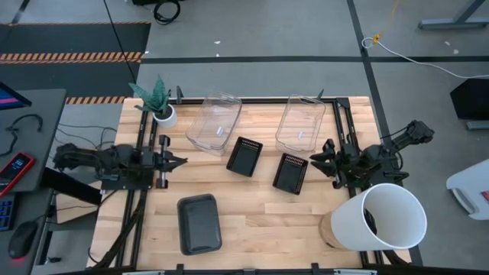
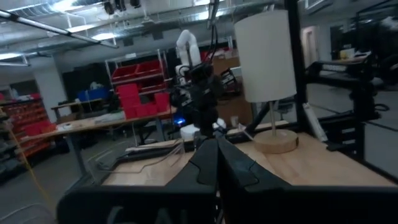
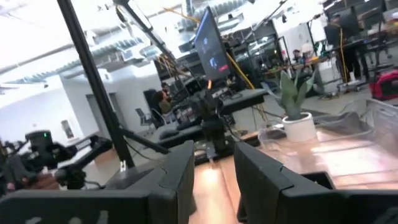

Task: Stack baskets by color
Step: Stack the right black bin on top of the left black bins

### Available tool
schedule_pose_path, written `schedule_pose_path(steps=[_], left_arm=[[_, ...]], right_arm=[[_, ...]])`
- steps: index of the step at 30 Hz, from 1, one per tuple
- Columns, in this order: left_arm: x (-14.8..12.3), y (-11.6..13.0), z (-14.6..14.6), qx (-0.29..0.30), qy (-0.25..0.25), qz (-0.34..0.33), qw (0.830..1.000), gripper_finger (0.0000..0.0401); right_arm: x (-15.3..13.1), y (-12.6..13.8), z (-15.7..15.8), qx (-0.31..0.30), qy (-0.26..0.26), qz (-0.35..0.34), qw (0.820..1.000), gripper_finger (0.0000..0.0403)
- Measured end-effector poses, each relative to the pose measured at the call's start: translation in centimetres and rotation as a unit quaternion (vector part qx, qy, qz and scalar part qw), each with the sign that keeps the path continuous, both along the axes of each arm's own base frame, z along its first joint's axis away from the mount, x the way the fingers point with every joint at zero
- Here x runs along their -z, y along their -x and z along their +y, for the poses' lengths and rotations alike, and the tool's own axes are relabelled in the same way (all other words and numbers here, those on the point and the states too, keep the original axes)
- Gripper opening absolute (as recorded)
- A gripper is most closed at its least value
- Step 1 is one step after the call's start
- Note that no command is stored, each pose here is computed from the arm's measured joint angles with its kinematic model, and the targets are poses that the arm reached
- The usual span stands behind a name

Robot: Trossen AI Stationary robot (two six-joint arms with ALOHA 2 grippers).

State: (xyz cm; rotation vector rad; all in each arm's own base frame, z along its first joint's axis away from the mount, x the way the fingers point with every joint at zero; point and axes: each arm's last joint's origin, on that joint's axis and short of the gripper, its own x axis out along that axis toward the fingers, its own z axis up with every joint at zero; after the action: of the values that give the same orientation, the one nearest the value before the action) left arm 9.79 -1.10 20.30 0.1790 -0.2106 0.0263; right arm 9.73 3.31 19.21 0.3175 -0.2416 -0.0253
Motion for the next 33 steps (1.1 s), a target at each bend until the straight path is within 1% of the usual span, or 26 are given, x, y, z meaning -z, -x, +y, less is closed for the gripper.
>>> schedule_pose_path(steps=[3,6,9,11,16,20,24,28,33], left_arm=[[0.0,0.5,-0.1,0.024,-0.002,-0.008,1.000,0.0004],[0.1,0.8,-0.1,0.040,0.007,-0.006,0.999,0.0004],[0.4,0.7,-0.1,0.050,0.024,0.012,0.998,0.0006],[0.5,0.6,-0.2,0.050,0.024,0.017,0.998,0.0009],[0.5,0.6,-0.2,0.054,0.045,0.019,0.997,0.0020],[0.5,0.6,-0.2,0.054,0.047,0.019,0.997,0.0024],[0.5,0.6,-0.2,0.054,0.047,0.019,0.997,0.0018],[0.5,0.6,-0.2,0.054,0.047,0.019,0.997,0.0014],[0.5,0.6,-0.2,0.054,0.047,0.020,0.997,0.0021]], right_arm=[[0.3,-0.1,0.0,-0.007,-0.023,0.014,1.000,0.0119],[1.0,-0.2,0.1,-0.014,-0.049,0.047,0.998,0.0119],[1.8,-0.5,0.2,-0.015,-0.074,0.081,0.994,0.0119],[2.0,-0.8,0.2,-0.010,-0.087,0.092,0.992,0.0119],[2.5,-1.7,-0.1,0.021,-0.086,0.136,0.987,0.0119],[2.5,-2.9,-0.3,0.047,-0.082,0.177,0.980,0.0119],[2.3,-4.5,0.0,0.045,-0.071,0.214,0.973,0.0119],[1.9,-6.5,0.6,0.027,-0.060,0.257,0.964,0.0119],[2.6,-9.2,1.9,0.003,-0.055,0.340,0.939,0.0119]])
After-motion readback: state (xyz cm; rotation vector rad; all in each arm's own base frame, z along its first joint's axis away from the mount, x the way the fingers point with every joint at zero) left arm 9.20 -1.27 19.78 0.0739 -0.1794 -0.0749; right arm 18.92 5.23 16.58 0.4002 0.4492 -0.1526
